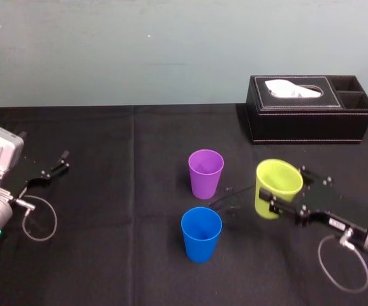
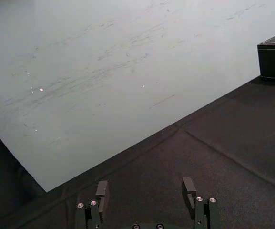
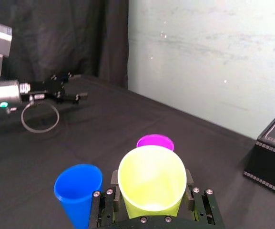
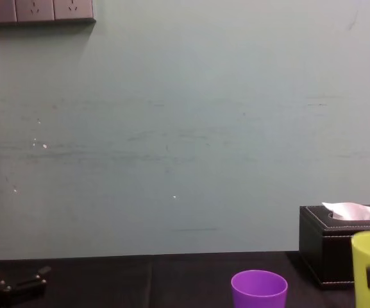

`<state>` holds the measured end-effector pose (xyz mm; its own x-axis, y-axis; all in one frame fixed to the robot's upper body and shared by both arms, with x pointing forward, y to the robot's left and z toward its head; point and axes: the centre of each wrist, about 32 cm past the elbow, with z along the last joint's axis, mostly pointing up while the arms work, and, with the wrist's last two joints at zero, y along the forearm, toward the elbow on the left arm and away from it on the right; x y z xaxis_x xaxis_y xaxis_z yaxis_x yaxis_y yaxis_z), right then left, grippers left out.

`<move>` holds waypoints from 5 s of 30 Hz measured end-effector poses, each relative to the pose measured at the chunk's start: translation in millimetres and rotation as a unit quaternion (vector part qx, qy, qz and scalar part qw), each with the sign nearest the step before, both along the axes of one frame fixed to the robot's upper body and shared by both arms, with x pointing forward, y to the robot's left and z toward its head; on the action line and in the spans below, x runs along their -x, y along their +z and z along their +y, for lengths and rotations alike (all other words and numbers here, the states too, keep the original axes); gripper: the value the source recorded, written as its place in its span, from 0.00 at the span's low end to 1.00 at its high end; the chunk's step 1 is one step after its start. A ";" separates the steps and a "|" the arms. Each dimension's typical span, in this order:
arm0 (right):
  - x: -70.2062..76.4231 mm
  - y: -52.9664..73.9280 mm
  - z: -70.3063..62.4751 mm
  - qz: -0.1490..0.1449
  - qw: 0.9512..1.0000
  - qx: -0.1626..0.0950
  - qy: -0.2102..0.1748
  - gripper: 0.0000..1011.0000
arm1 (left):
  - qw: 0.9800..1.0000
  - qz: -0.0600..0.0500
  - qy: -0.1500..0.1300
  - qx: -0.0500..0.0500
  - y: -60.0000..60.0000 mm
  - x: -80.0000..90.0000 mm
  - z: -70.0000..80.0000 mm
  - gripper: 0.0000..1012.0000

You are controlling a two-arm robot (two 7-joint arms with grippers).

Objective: Stack the three plastic cups sequentially using one hand.

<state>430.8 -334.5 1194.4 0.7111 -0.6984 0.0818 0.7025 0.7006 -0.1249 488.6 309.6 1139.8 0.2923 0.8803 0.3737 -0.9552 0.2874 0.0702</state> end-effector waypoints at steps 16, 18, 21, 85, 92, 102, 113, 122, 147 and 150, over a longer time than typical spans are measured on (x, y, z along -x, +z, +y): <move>-32.7 30.8 30.1 -0.012 1.000 -0.012 -0.003 0.73 | 1.000 0.000 0.000 0.000 0.0 0.0 0.0 1.00; -39.2 32.1 35.5 -0.005 1.000 -0.016 -0.001 0.73 | 1.000 0.000 0.000 0.000 0.0 0.0 0.0 1.00; -45.6 31.9 41.4 0.005 1.000 -0.021 0.002 0.73 | 1.000 0.000 0.000 0.000 0.0 0.0 0.0 1.00; -101.5 11.9 92.7 0.002 1.000 0.025 0.000 0.73 | 1.000 0.000 0.000 0.000 0.0 0.0 0.0 1.00; -103.7 8.8 92.5 0.005 1.000 0.027 -0.001 0.73 | 1.000 0.000 0.000 0.000 0.0 0.0 0.0 1.00; -107.9 -1.4 93.7 0.010 0.999 0.033 0.002 0.73 | 1.000 0.000 0.000 0.000 0.0 0.0 0.0 1.00; -108.8 -4.4 92.9 0.010 0.999 0.032 0.005 0.73 | 1.000 0.000 0.000 0.000 0.0 0.0 0.0 1.00; -108.5 -4.1 92.9 0.010 0.999 0.032 0.004 0.88 | 1.000 0.000 0.000 0.000 0.0 0.0 0.0 1.00; -92.9 1.1 80.2 -0.006 0.999 0.030 0.011 0.99 | 1.000 0.000 0.000 0.000 0.0 0.0 0.0 1.00; -84.1 2.6 70.4 -0.010 1.000 0.025 0.016 0.99 | 1.000 0.000 0.000 0.000 0.0 0.0 0.0 1.00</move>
